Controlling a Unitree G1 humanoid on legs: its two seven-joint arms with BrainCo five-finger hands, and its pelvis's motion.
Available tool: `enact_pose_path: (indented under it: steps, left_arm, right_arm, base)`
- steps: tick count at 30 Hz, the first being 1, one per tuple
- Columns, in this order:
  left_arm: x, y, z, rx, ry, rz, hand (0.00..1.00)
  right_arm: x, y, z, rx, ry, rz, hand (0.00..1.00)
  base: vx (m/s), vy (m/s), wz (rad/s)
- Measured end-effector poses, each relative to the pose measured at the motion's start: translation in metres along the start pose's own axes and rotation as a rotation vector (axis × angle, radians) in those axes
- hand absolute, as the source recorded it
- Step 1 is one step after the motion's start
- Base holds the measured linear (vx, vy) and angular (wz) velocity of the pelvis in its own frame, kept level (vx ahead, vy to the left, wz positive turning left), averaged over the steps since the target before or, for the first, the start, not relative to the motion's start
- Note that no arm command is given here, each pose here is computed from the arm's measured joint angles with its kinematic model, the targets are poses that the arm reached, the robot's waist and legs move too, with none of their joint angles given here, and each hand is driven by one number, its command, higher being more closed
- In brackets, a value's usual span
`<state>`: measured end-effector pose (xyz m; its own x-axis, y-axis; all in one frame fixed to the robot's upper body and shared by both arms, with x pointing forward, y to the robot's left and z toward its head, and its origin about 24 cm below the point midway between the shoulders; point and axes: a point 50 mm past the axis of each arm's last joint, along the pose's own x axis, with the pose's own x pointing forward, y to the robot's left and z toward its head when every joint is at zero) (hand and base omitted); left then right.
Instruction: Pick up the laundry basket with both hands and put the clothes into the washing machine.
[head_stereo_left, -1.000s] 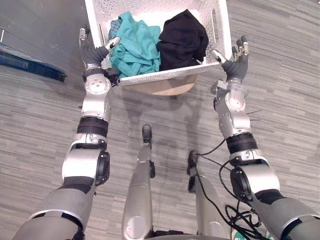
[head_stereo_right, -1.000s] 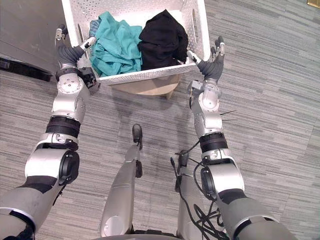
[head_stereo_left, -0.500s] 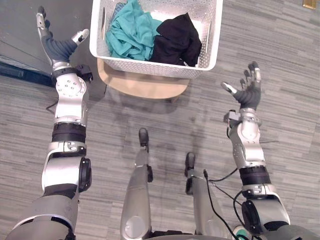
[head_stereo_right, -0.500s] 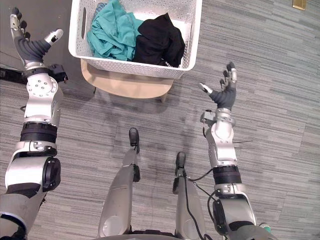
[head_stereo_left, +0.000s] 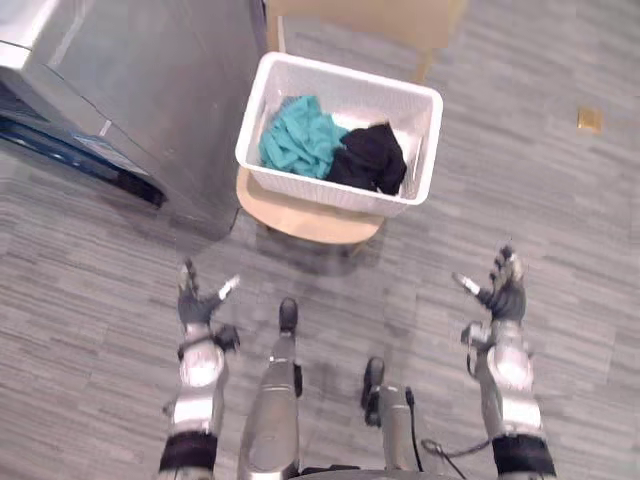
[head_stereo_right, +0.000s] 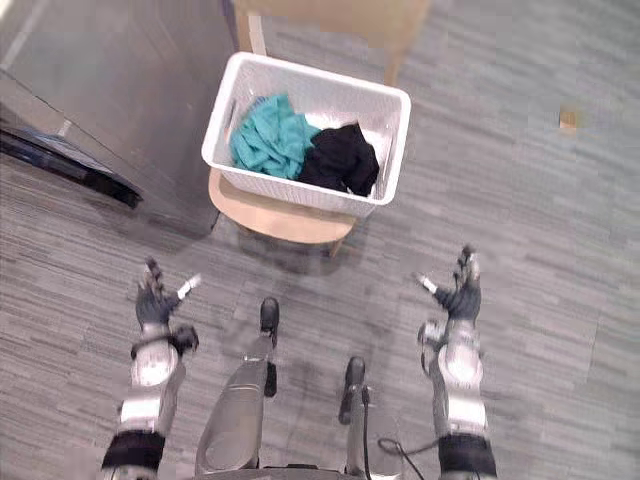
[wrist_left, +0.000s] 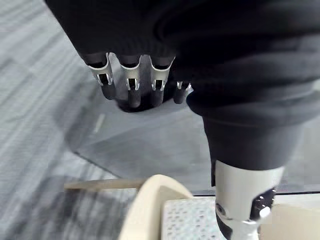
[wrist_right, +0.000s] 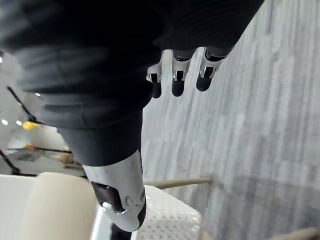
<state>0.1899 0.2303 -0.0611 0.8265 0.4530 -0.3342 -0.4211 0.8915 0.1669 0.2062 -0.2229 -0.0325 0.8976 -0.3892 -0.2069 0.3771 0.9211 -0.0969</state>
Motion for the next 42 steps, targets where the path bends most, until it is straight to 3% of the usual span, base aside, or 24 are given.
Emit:
enact_pose_path:
  steps: [6, 15, 28, 36, 42]
  left_arm:
    - [-0.026, 0.001, -0.064, 0.045, 0.271, -0.044, 0.00]
    - [-0.035, -0.010, -0.086, 0.096, 0.381, -0.100, 0.00]
    - [-0.038, 0.014, -0.096, 0.228, 0.415, -0.096, 0.00]
    - [-0.033, -0.011, -0.087, 0.246, 0.366, -0.181, 0.00]
    - [-0.040, -0.014, -0.088, 0.181, 0.356, -0.157, 0.00]
  right_arm:
    - [-0.021, 0.006, -0.049, -0.075, 0.203, 0.069, 0.00]
    - [-0.033, 0.001, -0.093, -0.140, 0.442, 0.076, 0.00]
    - [-0.028, 0.041, -0.080, -0.145, 0.380, 0.253, 0.00]
    - [-0.034, 0.046, -0.073, -0.150, 0.331, 0.309, 0.00]
    - [-0.026, 0.078, -0.045, -0.161, 0.191, 0.434, 0.00]
  base:
    - [0.07, -0.047, 0.56]
    - [0.09, 0.010, 0.72]
    - [0.21, 0.193, 0.38]
    - [0.30, -0.005, 1.31]
    - [0.30, -0.074, 0.24]
